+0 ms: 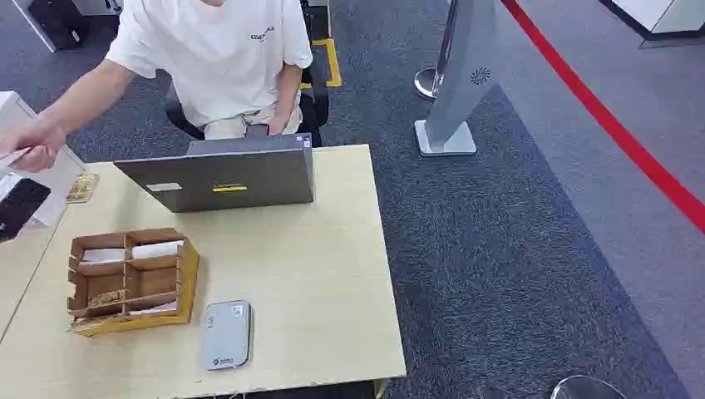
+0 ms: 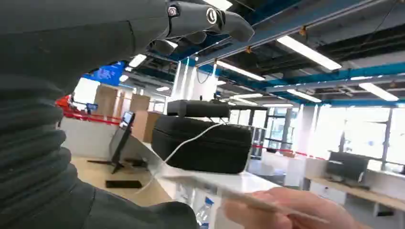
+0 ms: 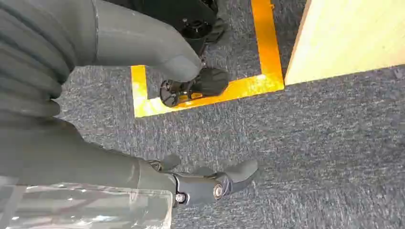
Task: Pass the card to the sensor for recognition and then transmit it.
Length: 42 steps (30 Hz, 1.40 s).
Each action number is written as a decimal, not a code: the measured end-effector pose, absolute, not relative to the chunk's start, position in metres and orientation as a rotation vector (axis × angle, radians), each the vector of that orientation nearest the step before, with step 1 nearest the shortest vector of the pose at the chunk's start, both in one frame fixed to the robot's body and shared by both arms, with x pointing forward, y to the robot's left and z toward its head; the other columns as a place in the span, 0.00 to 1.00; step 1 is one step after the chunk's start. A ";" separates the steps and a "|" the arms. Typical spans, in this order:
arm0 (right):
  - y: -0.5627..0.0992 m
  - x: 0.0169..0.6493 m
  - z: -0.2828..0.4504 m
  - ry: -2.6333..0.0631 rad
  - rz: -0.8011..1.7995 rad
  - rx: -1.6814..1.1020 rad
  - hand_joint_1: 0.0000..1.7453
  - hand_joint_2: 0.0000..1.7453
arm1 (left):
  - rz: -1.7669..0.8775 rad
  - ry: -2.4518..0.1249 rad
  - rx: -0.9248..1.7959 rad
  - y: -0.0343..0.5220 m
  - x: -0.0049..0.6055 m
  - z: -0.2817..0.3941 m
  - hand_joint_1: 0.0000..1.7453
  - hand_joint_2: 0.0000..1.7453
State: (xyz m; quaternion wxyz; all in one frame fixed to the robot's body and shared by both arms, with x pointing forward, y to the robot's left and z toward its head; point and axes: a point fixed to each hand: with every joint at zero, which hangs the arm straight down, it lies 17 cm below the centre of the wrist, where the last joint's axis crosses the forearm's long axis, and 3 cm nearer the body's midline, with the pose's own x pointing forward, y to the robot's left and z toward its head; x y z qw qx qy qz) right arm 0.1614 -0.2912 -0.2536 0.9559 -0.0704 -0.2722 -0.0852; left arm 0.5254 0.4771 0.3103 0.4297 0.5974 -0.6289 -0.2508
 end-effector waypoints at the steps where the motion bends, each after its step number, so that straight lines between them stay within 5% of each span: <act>1: -0.288 0.162 -0.253 -0.556 -0.171 -0.139 0.00 1.00 | -0.649 -1.525 1.509 0.481 0.530 0.308 0.00 1.00; 10: -0.275 0.163 -0.252 -0.569 -0.162 -0.122 0.00 1.00 | -0.784 -1.291 1.621 0.495 0.553 0.296 0.00 1.00; 11: -0.275 0.163 -0.252 -0.568 -0.163 -0.122 0.00 1.00 | -0.787 -1.289 1.621 0.494 0.554 0.296 1.00 1.00; 36: -0.276 0.157 -0.253 -0.565 -0.163 -0.133 0.00 1.00 | -0.776 -1.321 1.556 0.482 0.556 0.278 1.00 1.00; 42: -0.276 0.154 -0.254 -0.562 -0.169 -0.136 0.00 1.00 | -0.805 -1.434 1.468 0.439 0.545 0.261 1.00 1.00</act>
